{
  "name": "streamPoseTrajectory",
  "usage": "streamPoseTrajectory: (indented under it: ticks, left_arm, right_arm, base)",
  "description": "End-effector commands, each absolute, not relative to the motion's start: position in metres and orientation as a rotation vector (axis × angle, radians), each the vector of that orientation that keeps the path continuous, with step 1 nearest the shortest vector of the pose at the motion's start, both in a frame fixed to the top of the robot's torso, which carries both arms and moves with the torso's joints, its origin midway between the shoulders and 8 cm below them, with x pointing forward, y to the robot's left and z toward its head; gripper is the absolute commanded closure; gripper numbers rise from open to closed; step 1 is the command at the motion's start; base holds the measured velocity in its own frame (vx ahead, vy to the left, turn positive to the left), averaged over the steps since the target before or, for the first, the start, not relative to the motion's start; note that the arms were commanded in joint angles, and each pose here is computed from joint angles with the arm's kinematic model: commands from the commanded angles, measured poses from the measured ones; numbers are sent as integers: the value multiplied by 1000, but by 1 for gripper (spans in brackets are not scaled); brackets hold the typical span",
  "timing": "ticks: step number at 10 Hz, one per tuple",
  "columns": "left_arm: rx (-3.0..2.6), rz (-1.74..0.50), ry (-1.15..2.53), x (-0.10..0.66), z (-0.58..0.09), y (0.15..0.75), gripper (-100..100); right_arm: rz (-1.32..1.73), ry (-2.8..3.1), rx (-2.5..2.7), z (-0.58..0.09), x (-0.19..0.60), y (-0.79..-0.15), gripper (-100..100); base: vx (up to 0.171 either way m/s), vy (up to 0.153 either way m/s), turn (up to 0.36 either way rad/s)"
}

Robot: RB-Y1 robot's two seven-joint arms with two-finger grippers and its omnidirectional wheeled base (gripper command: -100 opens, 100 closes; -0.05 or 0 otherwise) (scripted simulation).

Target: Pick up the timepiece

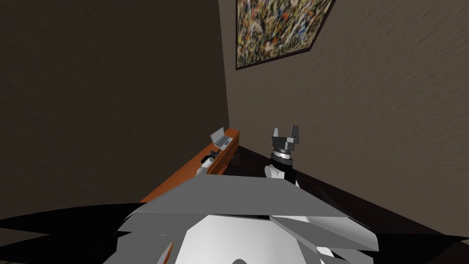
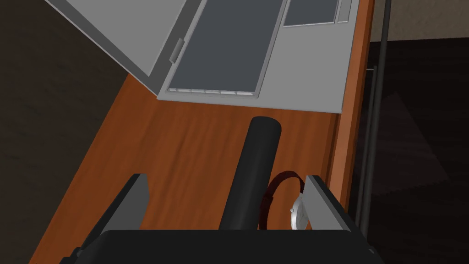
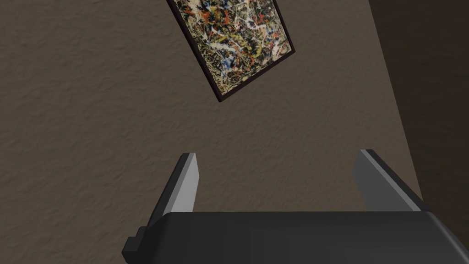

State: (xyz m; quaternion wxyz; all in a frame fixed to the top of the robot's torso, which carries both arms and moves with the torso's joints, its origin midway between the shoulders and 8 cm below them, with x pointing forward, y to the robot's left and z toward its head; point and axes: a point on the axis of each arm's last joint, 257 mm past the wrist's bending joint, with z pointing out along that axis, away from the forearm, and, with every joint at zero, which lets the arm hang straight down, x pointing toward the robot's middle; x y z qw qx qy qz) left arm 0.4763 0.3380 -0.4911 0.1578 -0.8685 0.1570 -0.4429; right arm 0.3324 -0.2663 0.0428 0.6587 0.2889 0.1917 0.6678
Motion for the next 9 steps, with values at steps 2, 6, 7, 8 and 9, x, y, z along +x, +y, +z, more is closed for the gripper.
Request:
streamPoseTrajectory:
  ticks: [2,6,7,8,9]
  left_arm:
    - [-2575,-1215,391,463,-515,335,-100]
    - [-2658,-1160,327,447,-536,333,-100]
    - [-2658,-1160,327,447,-536,333,-100]
    - [-2688,-1139,299,441,-544,333,-100]
    - [-2717,-1115,273,434,-551,333,-100]
  right_arm:
    - [1512,434,654,43,332,-266,0]
    - [1512,434,654,43,332,-266,0]
    - [1512,434,654,43,332,-266,0]
    - [1512,434,654,43,332,-266,0]
    - [1512,434,654,43,332,-266,0]
  base:
    - [49,7,-32]
    - [33,3,-28]
    - [27,0,-20]
    - [34,0,-39]
    - [51,1,-47]
